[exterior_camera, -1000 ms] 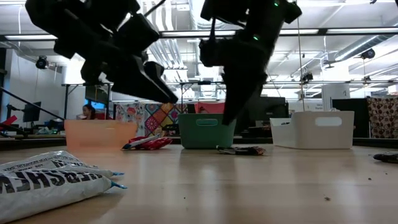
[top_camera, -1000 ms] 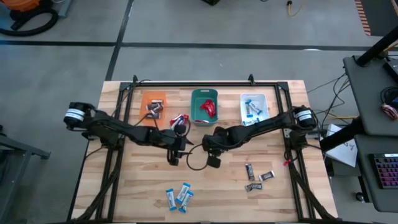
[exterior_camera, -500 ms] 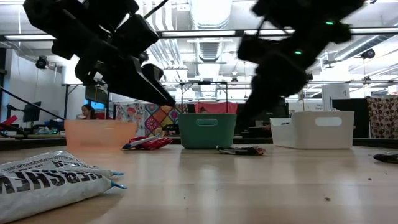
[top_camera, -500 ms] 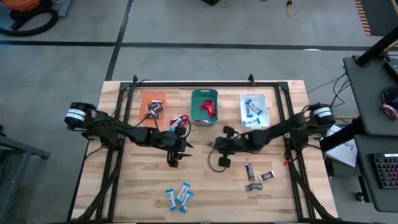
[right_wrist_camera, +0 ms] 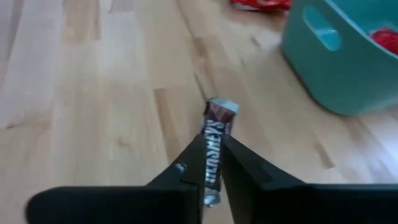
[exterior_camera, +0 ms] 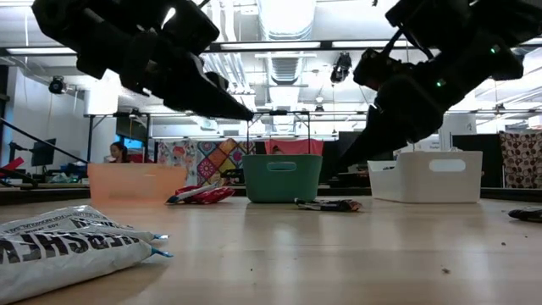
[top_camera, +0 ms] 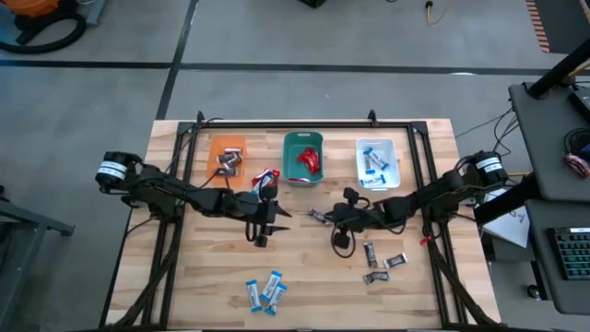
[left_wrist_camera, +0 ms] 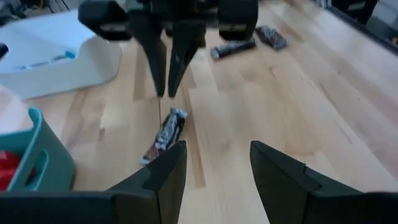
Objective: Organize candy in baskets
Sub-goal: Put the black chocolate bar into the orange bin
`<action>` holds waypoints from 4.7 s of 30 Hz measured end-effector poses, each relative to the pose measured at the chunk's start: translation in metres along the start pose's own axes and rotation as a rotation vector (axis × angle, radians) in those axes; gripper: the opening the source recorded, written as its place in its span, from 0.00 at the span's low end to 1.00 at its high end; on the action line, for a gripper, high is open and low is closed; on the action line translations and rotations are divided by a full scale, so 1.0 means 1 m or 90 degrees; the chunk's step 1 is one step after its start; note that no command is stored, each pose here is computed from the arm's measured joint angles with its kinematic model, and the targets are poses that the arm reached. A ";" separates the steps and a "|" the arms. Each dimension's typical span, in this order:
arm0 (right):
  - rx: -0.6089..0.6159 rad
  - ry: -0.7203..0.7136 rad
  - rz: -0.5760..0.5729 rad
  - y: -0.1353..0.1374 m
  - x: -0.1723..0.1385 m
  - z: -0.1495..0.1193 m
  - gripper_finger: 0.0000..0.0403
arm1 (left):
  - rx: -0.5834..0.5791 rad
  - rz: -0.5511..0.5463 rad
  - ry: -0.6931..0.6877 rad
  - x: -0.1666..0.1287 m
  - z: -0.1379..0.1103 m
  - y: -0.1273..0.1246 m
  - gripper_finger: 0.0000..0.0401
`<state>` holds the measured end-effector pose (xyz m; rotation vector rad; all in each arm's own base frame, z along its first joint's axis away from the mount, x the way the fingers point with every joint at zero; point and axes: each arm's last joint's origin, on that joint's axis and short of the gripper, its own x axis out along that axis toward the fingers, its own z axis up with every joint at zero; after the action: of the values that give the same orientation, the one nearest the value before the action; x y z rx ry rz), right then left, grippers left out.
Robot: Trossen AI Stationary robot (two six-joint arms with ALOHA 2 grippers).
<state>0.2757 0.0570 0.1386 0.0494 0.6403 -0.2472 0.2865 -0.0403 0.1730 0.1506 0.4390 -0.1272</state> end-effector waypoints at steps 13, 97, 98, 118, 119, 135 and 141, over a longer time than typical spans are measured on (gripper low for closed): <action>0.029 -0.022 -0.018 0.003 -0.004 -0.012 0.43 | -0.006 0.008 -0.065 0.000 0.011 0.001 0.40; -0.209 -0.266 -0.086 0.060 0.006 0.060 0.16 | -0.117 0.025 -0.204 -0.008 0.013 0.004 0.12; -0.206 -0.266 -0.089 0.059 0.007 0.061 0.18 | -0.118 0.028 -0.200 -0.008 0.013 0.004 0.07; -0.083 -0.263 -0.236 0.038 0.008 0.068 0.39 | -0.191 0.505 0.235 -0.094 0.016 0.057 0.02; -0.081 -0.263 -0.236 0.038 0.008 0.067 0.38 | -0.206 0.512 0.245 -0.102 0.020 0.059 0.02; -0.082 -0.257 -0.222 0.042 0.007 0.079 0.39 | -0.341 0.614 0.463 -0.129 -0.004 0.105 0.12; -0.087 -0.177 -0.225 0.049 0.006 0.101 0.40 | -0.333 0.609 0.497 -0.121 -0.009 0.107 0.29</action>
<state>0.3510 0.0909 0.2144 -0.2284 0.3836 -0.5407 0.1904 0.0767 0.2298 -0.1267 1.1095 1.0158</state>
